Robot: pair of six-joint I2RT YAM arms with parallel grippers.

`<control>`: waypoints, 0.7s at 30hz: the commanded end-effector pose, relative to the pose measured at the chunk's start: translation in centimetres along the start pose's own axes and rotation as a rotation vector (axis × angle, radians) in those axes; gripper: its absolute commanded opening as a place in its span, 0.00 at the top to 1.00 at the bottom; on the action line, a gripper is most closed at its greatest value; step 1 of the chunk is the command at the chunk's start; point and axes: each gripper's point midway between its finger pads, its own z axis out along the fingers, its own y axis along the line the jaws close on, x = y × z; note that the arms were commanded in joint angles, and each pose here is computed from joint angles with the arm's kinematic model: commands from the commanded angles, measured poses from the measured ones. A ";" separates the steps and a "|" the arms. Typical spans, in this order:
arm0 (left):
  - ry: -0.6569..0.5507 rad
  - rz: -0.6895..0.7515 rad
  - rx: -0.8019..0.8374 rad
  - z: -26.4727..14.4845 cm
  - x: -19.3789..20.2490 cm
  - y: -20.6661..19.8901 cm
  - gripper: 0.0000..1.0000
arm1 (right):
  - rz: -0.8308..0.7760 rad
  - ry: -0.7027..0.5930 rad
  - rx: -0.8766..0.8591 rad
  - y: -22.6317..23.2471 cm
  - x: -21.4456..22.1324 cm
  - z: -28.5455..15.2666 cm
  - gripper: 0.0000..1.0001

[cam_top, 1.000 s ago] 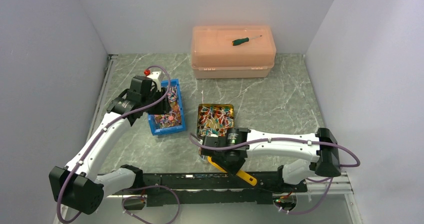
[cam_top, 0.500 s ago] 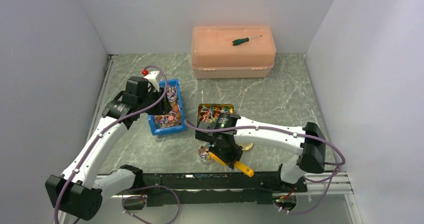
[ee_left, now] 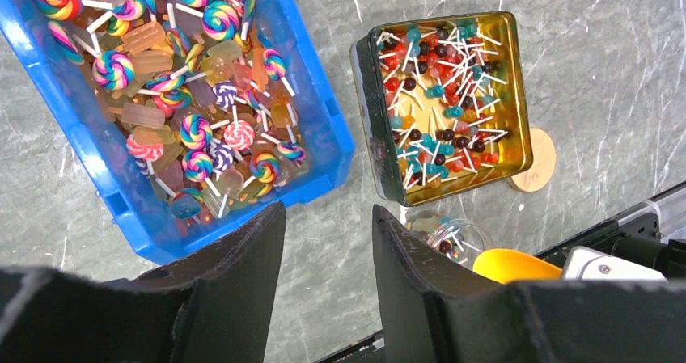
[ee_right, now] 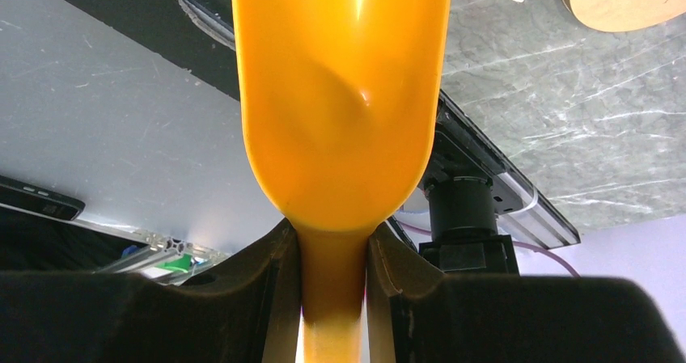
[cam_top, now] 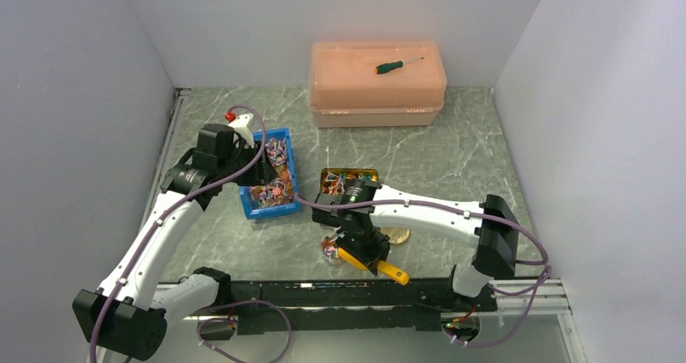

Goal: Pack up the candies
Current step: Place the fake candies in the packing bottle.

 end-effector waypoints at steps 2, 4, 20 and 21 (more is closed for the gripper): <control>-0.046 0.003 0.049 -0.4 -0.9 -0.8 0.51 | 0.008 -0.059 -0.039 0.0 -0.3 -2.4 1.00; -0.045 0.002 0.051 -0.3 -1.0 -0.8 0.51 | 0.017 -0.086 -0.038 -0.2 -0.6 -2.8 1.00; -0.039 0.002 0.052 0.2 -0.8 -0.6 0.49 | 0.189 -0.350 0.060 -5.5 -3.2 -4.6 1.00; -0.041 0.003 0.052 0.2 -0.9 -0.6 0.49 | 0.202 -0.368 0.071 -6.0 -3.2 -4.6 1.00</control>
